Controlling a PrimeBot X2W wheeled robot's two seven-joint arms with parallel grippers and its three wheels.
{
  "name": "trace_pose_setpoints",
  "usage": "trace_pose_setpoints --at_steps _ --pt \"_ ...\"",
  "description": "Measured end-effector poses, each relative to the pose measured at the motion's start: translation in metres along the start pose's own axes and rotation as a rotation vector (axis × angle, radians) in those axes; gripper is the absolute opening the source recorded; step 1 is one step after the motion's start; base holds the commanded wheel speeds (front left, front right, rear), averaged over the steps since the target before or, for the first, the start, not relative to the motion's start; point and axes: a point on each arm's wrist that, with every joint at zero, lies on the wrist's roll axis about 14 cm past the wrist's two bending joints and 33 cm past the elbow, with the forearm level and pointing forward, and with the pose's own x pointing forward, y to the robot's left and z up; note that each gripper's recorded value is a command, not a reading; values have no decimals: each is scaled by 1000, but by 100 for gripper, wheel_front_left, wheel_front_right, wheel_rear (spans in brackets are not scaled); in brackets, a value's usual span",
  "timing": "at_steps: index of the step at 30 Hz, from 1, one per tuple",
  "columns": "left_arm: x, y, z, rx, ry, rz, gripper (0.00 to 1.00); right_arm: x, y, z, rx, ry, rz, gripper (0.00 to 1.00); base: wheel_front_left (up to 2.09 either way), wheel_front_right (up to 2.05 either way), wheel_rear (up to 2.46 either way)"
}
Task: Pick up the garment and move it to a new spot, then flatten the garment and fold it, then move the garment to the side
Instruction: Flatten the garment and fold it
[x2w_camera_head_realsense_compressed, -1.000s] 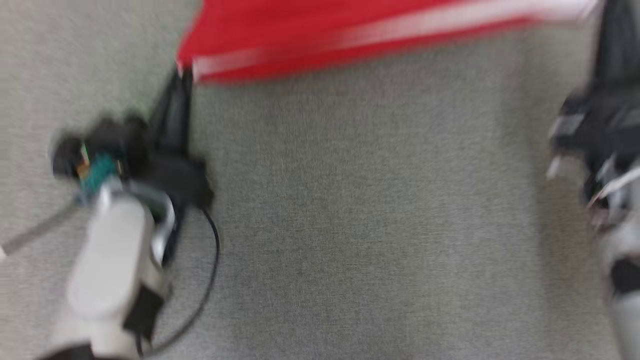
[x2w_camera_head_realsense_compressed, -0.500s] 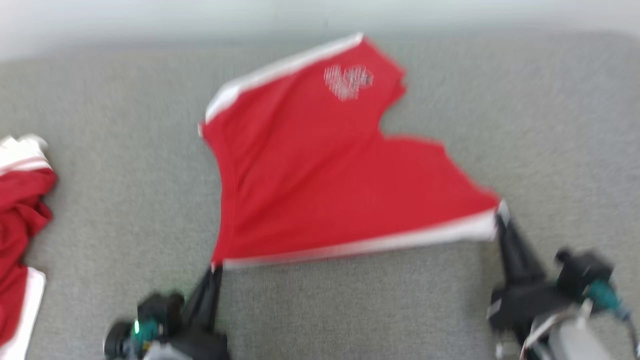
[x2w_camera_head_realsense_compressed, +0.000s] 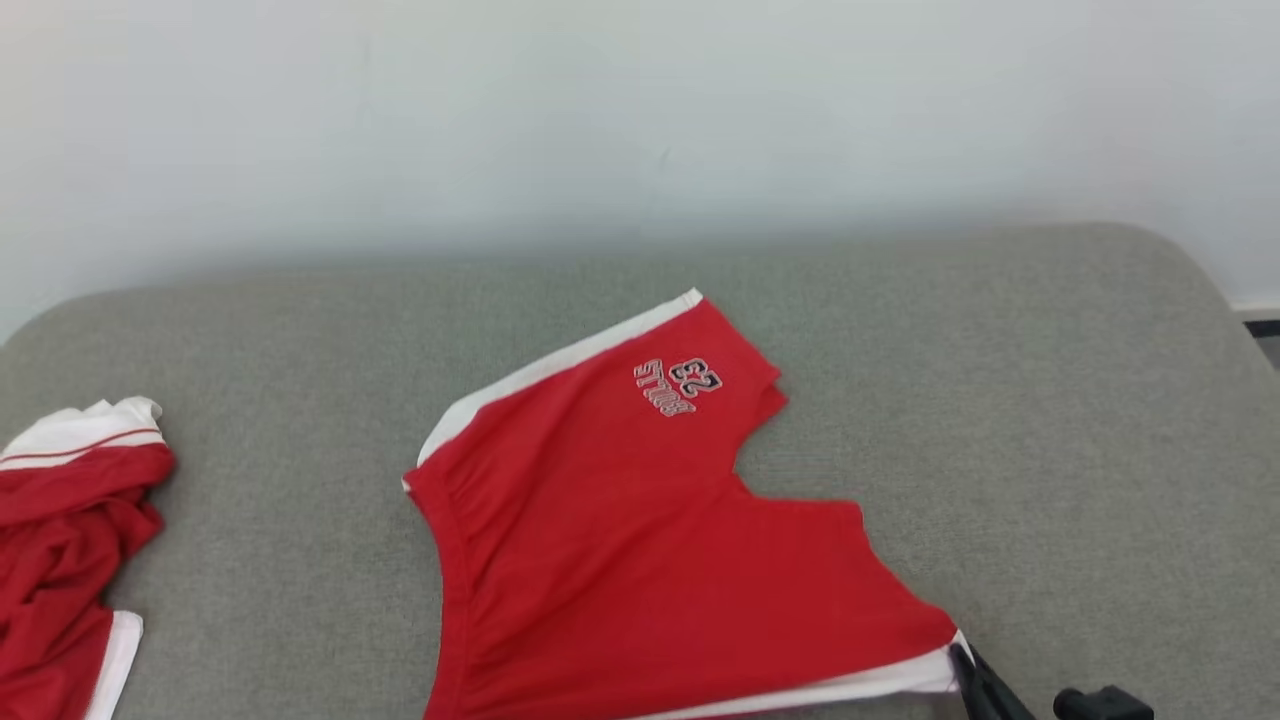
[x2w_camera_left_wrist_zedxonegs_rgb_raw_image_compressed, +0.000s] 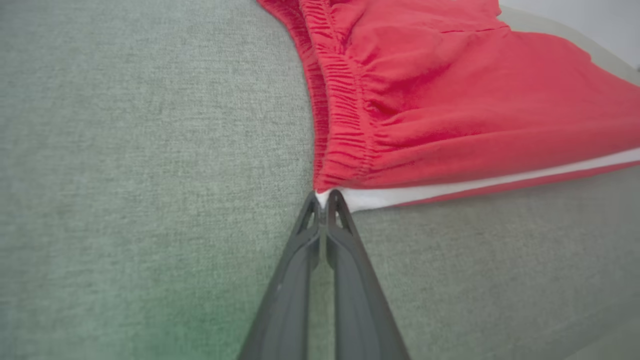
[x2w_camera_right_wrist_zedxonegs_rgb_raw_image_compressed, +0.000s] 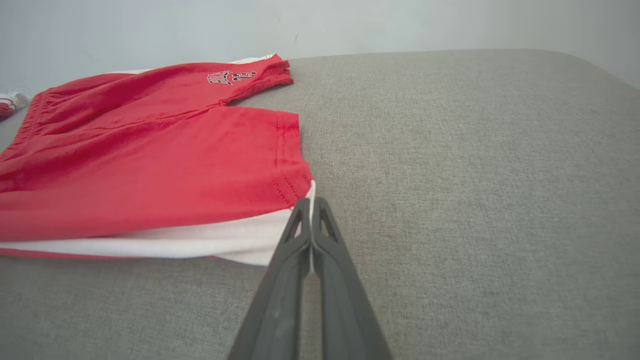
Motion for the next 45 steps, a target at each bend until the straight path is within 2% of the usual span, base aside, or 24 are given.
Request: trace_pose_setpoints --at_steps 10,16,20,28,37,45 --pt "-29 -3 -12 -15 -1 9 0 -30 5 -18 4 28 0 0 0 0 0" --pt "-35 -5 -3 -28 -46 9 0 -24 16 -8 8 -10 7 0 0 0 0" --pt "-34 -6 1 -35 -62 8 0 -8 27 8 6 -54 23 0 0 0 0" --pt "-15 -13 32 -6 -127 -37 0 26 22 55 15 -165 40 0 0 0 0" --pt "22 -6 83 6 -226 -43 0 95 21 111 -58 -256 85 0 0 0 0" --pt "60 9 112 27 -270 -15 0 165 20 135 -132 -267 115 0 0 0 0"
